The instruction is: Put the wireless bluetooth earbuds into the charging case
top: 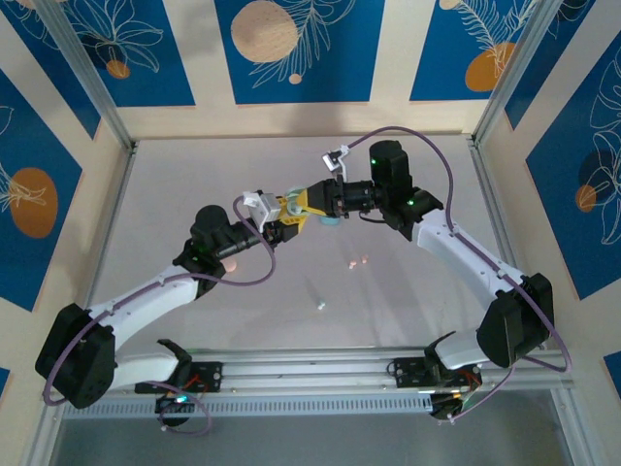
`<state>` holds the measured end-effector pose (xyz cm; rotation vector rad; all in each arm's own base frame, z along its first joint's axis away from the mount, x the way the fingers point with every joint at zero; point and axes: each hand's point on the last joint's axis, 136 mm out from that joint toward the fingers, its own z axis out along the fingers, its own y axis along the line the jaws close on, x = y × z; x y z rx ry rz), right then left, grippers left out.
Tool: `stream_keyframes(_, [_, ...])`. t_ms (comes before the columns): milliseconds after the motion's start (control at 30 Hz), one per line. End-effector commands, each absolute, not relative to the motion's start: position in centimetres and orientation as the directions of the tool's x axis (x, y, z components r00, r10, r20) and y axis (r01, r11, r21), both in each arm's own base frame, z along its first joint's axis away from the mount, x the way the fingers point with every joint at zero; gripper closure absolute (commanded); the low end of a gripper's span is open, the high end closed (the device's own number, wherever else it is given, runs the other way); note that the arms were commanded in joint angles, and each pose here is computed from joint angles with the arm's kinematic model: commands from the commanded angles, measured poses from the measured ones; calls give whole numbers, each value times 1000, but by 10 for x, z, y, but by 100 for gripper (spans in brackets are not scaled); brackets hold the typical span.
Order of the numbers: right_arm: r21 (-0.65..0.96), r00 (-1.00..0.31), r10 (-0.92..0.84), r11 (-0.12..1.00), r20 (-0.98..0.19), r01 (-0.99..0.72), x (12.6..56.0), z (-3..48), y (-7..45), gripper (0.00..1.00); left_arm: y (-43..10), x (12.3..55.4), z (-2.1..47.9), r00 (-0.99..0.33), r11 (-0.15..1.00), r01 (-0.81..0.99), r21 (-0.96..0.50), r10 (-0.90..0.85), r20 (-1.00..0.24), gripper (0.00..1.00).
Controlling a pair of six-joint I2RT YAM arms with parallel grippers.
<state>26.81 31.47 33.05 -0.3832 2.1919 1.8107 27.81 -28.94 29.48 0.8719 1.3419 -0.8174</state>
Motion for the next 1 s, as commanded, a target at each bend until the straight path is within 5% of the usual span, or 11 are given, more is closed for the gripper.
stream_keyframes(0, [900,-916,-25,182,-399,-397,270,339,318,78,-289,272,308,98,444,893,71,-37,-995,71])
stream_keyframes(467, [905,-921,-30,171,-389,-389,273,340,324,78,-290,271,311,105,440,895,73,-48,-993,71])
stream_keyframes(967, [872,-916,-24,294,-401,-390,277,321,324,78,-289,269,317,117,442,894,77,-63,-991,71])
